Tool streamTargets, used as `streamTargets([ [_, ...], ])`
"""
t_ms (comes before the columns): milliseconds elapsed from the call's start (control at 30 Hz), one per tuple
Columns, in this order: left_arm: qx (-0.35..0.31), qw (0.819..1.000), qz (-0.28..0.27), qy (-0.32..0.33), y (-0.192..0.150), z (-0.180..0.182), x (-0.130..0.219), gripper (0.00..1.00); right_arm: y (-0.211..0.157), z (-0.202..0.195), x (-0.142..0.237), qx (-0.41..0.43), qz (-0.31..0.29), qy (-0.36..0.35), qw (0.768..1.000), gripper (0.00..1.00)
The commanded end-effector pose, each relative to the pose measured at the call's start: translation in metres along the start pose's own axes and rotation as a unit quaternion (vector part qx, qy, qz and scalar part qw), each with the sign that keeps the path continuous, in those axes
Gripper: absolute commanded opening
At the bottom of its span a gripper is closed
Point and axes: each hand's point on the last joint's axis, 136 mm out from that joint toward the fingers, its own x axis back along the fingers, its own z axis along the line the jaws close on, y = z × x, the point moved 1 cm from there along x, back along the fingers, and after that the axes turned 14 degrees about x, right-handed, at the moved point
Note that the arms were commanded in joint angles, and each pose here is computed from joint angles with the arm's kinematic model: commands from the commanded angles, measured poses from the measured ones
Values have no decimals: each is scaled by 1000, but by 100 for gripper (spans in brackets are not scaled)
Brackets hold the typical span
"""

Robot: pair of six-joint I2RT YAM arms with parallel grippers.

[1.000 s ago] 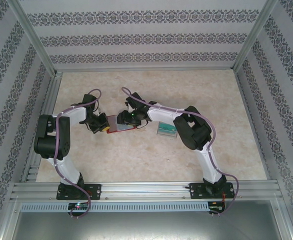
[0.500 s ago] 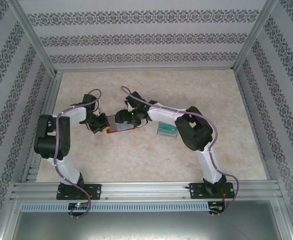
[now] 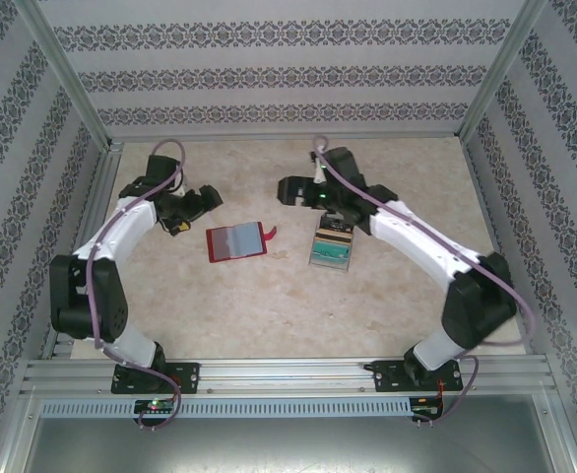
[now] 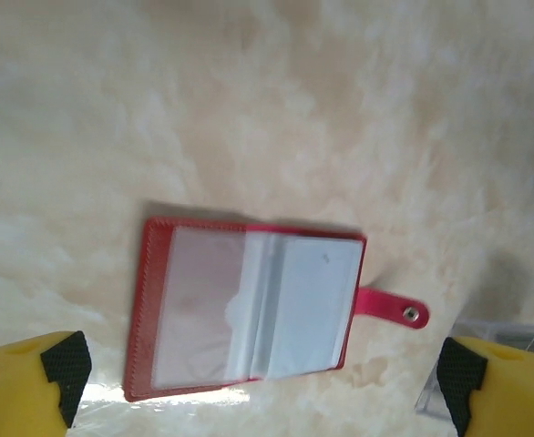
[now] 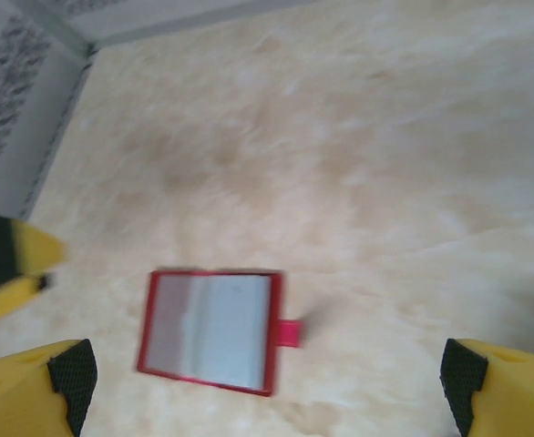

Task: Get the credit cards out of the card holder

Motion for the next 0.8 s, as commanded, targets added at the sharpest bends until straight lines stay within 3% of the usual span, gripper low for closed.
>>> streamTargets([
  [0, 10, 994, -95, 53, 26, 16, 36, 100, -4, -49, 28, 30, -33, -102, 994, 98],
  [167, -7, 971, -232, 64, 53, 27, 72, 99, -23, -109, 67, 68, -63, -217, 972, 98],
  [333, -44, 938, -322, 120, 62, 62, 83, 99, -60, -170, 86, 66, -58, -304, 949, 98],
  [467, -92, 918, -357, 148, 59, 94, 69, 99, -92, -205, 92, 72, -64, -355, 930, 98],
  [600, -131, 907, -353, 188, 60, 119, 49, 99, -104, -228, 94, 57, -95, -374, 921, 98],
  [767, -153, 900, -382, 142, 62, 121, 21, 99, -100, -241, 78, 83, -136, -372, 914, 98],
])
